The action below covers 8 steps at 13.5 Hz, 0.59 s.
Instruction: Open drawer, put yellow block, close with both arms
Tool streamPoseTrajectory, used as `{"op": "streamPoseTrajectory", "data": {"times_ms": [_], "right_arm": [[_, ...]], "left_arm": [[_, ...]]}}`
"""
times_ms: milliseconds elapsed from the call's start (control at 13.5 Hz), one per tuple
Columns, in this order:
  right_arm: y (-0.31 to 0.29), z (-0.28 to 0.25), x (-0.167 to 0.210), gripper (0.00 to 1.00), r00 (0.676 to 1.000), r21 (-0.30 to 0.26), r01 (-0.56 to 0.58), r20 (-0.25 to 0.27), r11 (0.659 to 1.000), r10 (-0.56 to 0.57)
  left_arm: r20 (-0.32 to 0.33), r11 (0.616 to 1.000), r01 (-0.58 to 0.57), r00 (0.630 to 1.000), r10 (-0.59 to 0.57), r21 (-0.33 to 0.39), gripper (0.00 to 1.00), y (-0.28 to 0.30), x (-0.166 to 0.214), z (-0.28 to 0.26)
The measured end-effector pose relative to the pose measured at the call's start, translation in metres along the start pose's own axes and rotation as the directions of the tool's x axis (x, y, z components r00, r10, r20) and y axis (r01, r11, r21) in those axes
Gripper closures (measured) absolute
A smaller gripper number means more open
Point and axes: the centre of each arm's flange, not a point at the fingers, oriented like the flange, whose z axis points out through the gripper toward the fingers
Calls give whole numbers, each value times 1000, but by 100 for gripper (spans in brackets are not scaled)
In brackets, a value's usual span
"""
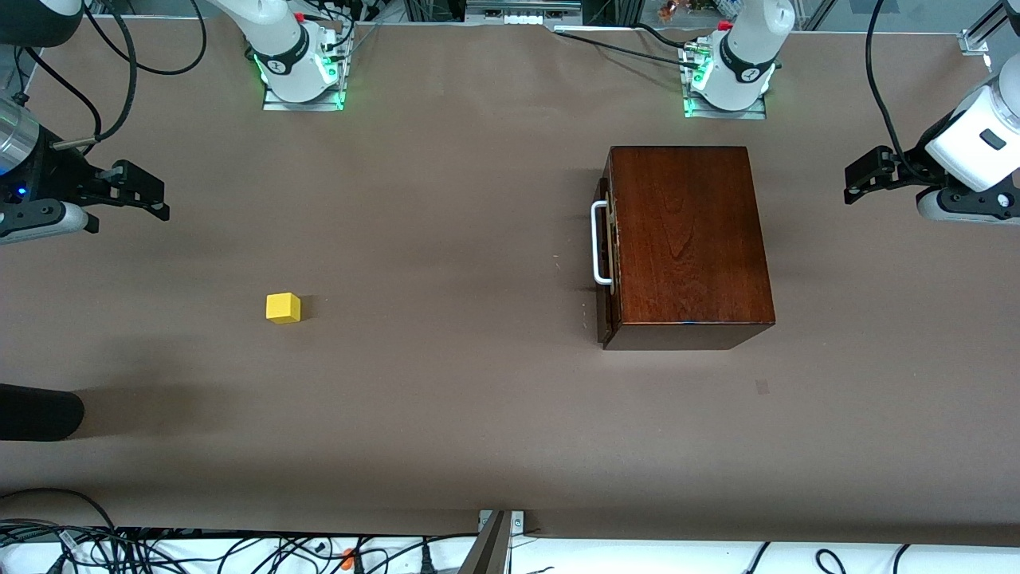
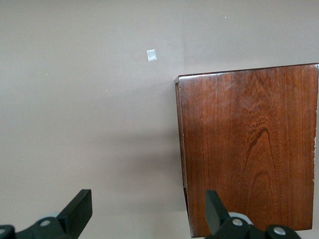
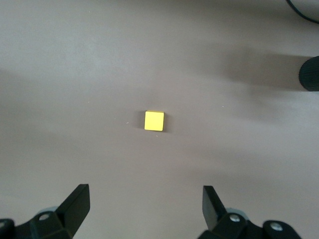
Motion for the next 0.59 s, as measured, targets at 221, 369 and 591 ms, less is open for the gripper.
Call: {"op": "streamPoseTrajectory", "data": {"times_ms": [221,369,591], "right_arm": [[0,0,0,0,1000,0,0,0,1000,0],[0,0,0,0,1000,0,0,0,1000,0],[0,0,0,0,1000,0,0,0,1000,0]], "left_arm": [[0,1000,0,1000,0,3,0,0,0,0],[0,1000,-3,1000,3,11,0,0,0,0],[0,1000,-6,1000,6,12,0,2,0,0]]}}
